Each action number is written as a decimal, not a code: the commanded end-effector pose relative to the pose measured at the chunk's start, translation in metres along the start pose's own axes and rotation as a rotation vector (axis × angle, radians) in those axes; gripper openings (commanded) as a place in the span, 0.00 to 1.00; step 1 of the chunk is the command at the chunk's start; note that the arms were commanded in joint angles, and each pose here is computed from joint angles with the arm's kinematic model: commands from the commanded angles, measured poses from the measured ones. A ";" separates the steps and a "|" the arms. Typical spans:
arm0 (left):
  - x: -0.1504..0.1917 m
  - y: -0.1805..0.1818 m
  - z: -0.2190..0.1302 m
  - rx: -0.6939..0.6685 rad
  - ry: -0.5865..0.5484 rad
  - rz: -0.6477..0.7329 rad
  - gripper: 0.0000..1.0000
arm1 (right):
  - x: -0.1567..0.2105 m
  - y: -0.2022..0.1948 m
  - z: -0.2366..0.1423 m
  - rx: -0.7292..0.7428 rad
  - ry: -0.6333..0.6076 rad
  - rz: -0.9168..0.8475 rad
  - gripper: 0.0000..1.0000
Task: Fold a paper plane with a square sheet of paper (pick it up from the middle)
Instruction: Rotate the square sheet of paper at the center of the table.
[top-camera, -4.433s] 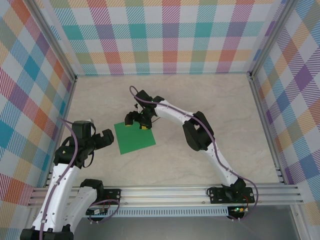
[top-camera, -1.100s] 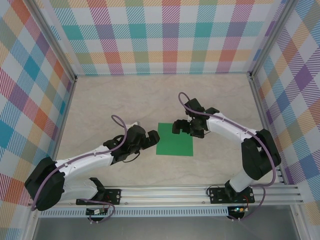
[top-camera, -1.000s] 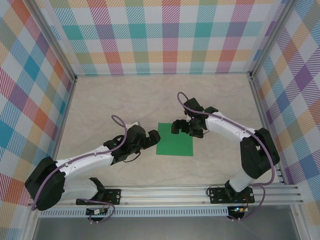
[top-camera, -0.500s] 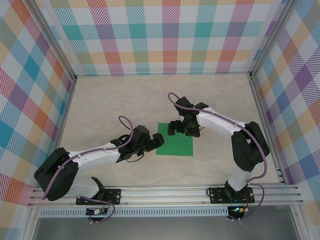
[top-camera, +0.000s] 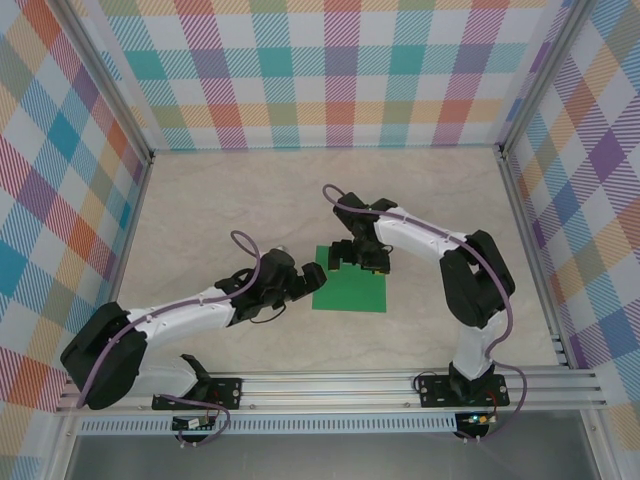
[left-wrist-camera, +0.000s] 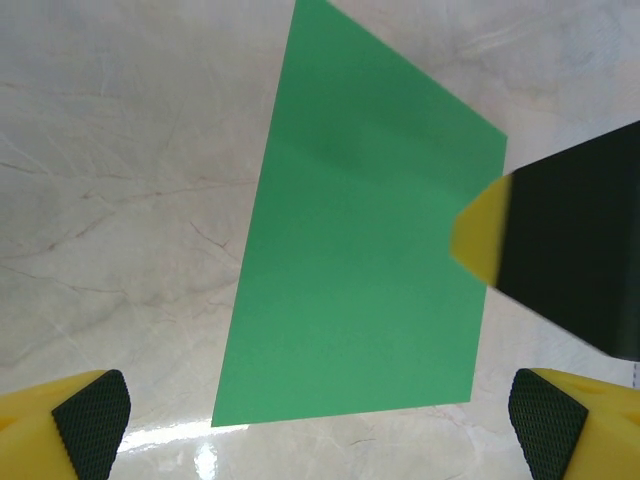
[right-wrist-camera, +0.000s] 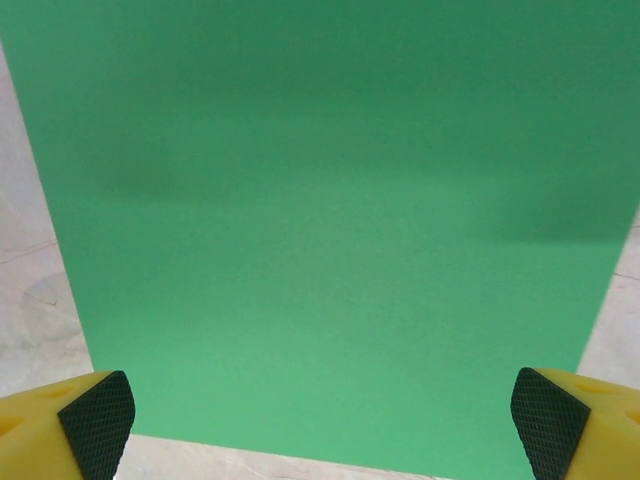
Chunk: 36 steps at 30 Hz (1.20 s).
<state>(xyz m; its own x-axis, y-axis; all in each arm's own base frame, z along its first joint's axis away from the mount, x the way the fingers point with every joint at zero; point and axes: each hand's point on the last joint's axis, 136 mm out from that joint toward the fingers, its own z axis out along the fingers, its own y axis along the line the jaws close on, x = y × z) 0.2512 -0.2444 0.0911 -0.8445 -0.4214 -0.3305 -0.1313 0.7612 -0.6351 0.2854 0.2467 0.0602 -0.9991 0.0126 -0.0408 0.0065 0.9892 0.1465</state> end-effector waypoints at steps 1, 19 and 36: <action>-0.008 0.012 -0.008 -0.023 -0.038 -0.019 1.00 | 0.004 -0.003 0.008 0.050 0.028 0.071 1.00; -0.008 0.004 -0.017 -0.006 -0.019 0.036 1.00 | 0.032 -0.018 0.059 0.150 0.149 -0.186 1.00; -0.010 0.006 -0.020 -0.018 -0.033 0.043 1.00 | -0.004 0.006 0.013 0.089 0.017 -0.096 1.00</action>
<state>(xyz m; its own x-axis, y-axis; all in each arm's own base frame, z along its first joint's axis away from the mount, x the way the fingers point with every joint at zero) 0.2442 -0.2288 0.0952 -0.8437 -0.4062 -0.3509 -0.1222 0.7818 -0.6114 0.2785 0.2496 0.0272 -0.9837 -0.1795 0.0114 -0.1790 0.9832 0.0345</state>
